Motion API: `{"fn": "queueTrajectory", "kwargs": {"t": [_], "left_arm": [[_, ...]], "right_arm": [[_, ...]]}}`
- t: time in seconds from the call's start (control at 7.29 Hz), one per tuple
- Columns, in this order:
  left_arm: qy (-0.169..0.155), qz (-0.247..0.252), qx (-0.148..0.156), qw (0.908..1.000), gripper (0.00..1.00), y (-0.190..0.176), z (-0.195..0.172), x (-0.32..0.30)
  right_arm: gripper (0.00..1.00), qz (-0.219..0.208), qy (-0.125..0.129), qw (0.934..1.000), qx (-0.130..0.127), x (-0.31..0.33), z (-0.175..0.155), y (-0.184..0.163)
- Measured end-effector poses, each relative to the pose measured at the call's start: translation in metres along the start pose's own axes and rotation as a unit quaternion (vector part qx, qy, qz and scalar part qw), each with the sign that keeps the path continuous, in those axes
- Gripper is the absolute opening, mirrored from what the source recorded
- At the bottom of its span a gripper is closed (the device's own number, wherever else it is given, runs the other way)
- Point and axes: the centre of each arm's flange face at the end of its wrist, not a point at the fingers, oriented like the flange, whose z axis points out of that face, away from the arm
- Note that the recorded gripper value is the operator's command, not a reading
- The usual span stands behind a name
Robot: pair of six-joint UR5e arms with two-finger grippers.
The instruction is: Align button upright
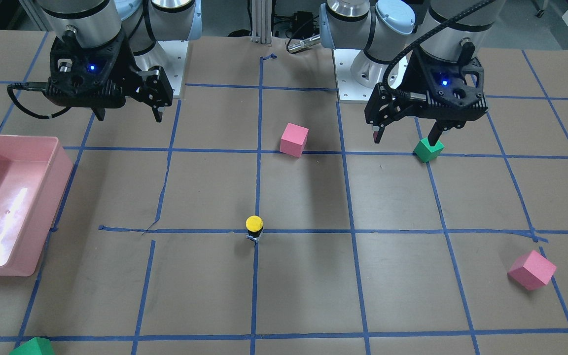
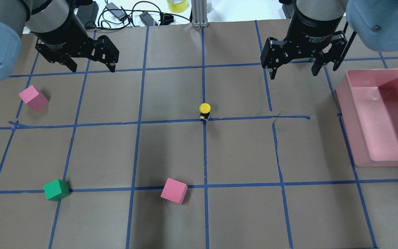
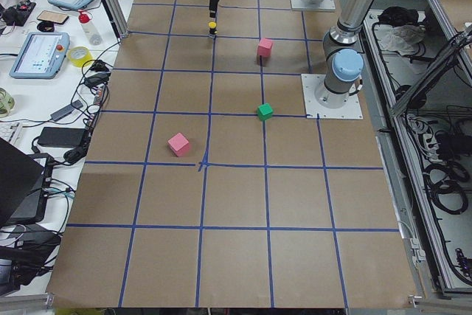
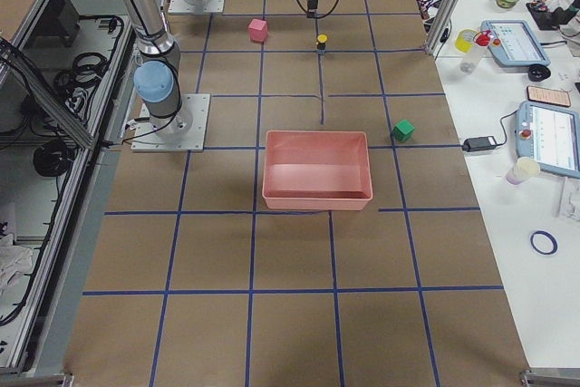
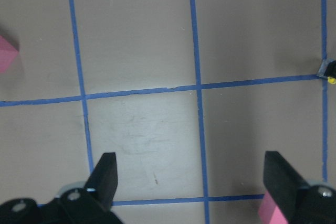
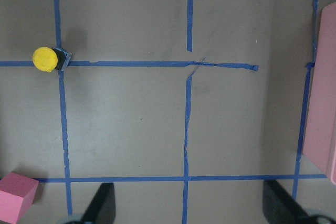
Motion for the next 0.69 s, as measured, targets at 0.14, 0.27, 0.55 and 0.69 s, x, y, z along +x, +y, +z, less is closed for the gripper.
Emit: {"fn": "queueTrajectory", "kwargs": {"t": [0.14, 0.27, 0.55, 0.69], "left_arm": [[0.006, -0.004, -0.003, 1.0, 1.0, 0.0017, 0.0039, 0.0013], [0.009, -0.004, -0.003, 0.9999, 1.0, 0.0026, 0.0061, 0.0017], [0.008, -0.004, -0.003, 1.0, 1.0, 0.0034, 0.0069, 0.0017], [0.008, -0.004, -0.002, 1.0, 1.0, 0.0035, 0.0066, 0.0016]], "right_arm": [[1.0, 0.0, 0.0, 1.0, 0.0, 0.0, 0.0001, -0.0003], [1.0, 0.0, 0.0, 1.0, 0.001, 0.0002, -0.0003, 0.0], [1.0, 0.001, 0.0, 1.0, 0.001, 0.0008, -0.0007, 0.0], [1.0, 0.0, 0.001, 1.0, 0.002, 0.0011, -0.001, 0.0002]]}}
